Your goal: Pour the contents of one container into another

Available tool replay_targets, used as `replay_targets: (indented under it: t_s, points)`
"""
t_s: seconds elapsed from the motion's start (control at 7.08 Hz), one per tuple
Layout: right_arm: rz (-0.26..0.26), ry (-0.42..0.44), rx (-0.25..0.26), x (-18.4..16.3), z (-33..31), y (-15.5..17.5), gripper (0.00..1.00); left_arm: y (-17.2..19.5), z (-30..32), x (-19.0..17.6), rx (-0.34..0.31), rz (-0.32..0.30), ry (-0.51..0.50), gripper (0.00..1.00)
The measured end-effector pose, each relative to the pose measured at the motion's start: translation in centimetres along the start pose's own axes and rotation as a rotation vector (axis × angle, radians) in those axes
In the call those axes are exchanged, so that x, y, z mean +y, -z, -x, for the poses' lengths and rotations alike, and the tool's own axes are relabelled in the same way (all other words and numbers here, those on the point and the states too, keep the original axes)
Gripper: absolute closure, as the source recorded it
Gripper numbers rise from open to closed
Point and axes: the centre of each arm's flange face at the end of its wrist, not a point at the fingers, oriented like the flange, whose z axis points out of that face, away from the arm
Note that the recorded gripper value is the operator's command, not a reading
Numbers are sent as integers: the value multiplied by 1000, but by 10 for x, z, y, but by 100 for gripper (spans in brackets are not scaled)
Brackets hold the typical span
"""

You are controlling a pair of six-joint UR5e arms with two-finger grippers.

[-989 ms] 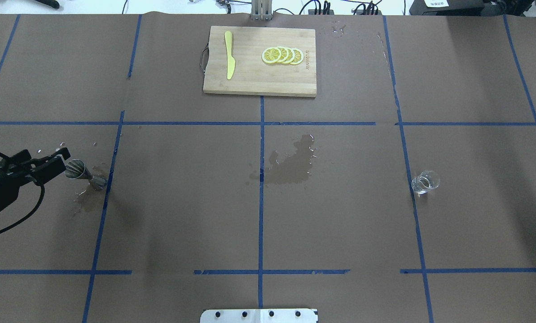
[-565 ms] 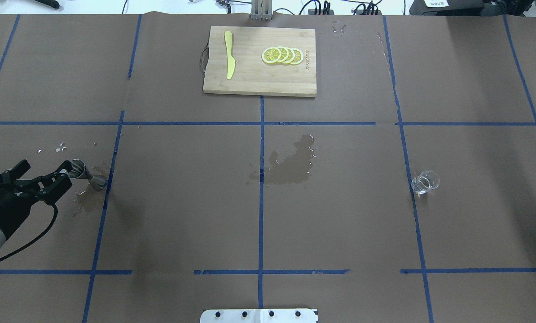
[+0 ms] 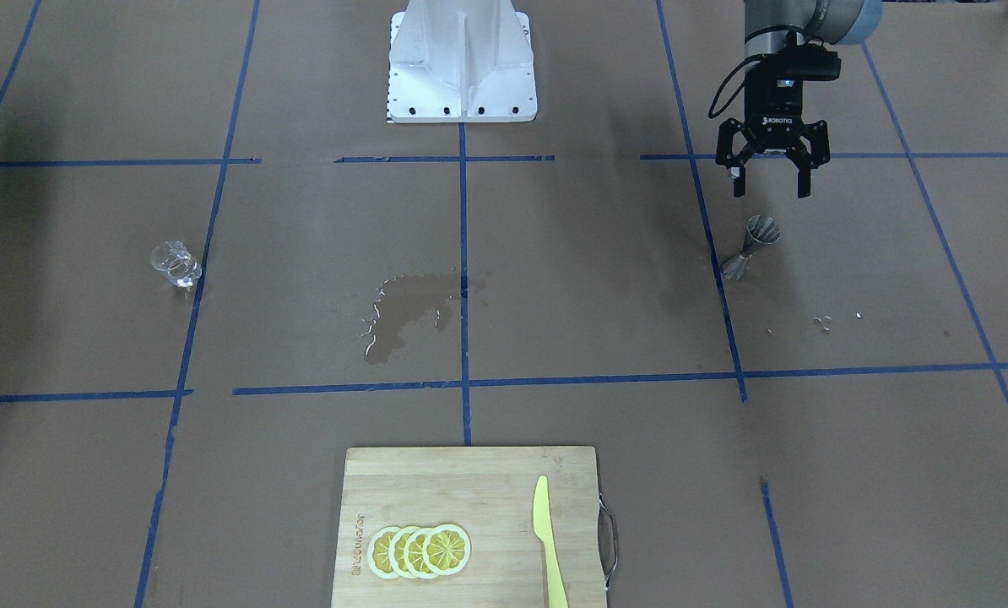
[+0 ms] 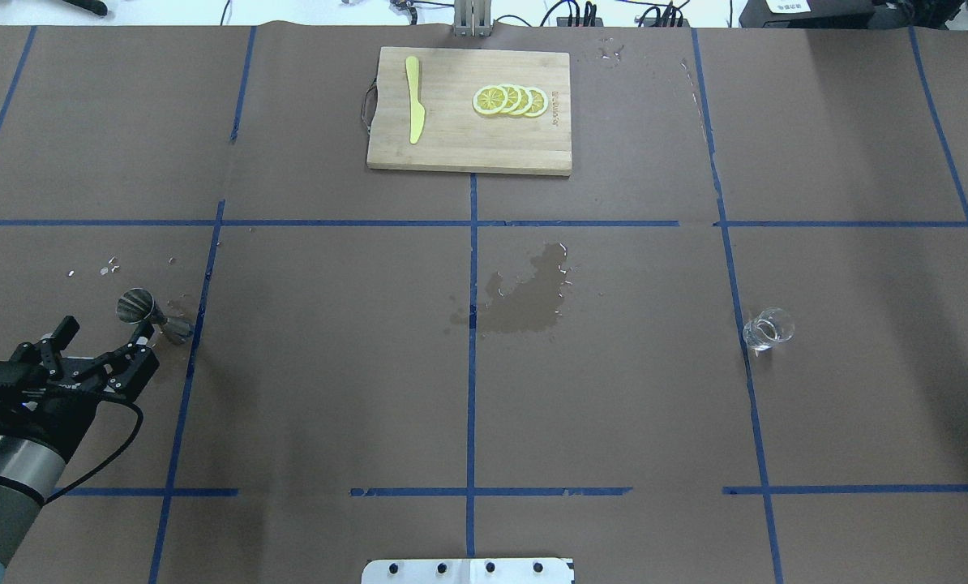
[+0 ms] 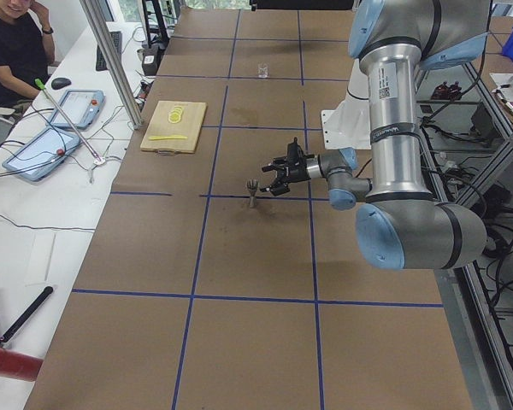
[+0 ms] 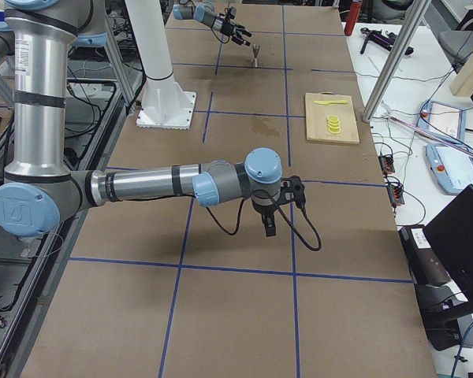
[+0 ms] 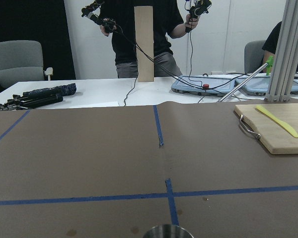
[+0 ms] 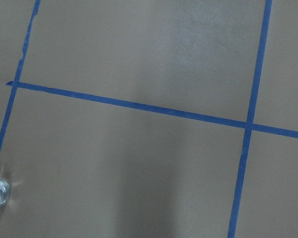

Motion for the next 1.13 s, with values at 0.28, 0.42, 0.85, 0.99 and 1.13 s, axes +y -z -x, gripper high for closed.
replay_targets:
  t_s: [0.28,0.42,0.85,0.99,1.13]
  points:
    - [-3,2,-2,-1,1,1,0,-11,-8,29,-8,-25,12,1]
    - [-5,5,-2,-1,1,2,0,-17,-5,40,-19,-40,12,1]
    - [-9,9,-3,0,2,3,0,-29,-8,63,-32,-63,13,1]
    - [-9,9,-2,0,2,2,0,-34,-18,71,-30,-65,20,1]
    - [-9,9,-2,0,2,3,0,-38,-23,78,-31,-66,19,1]
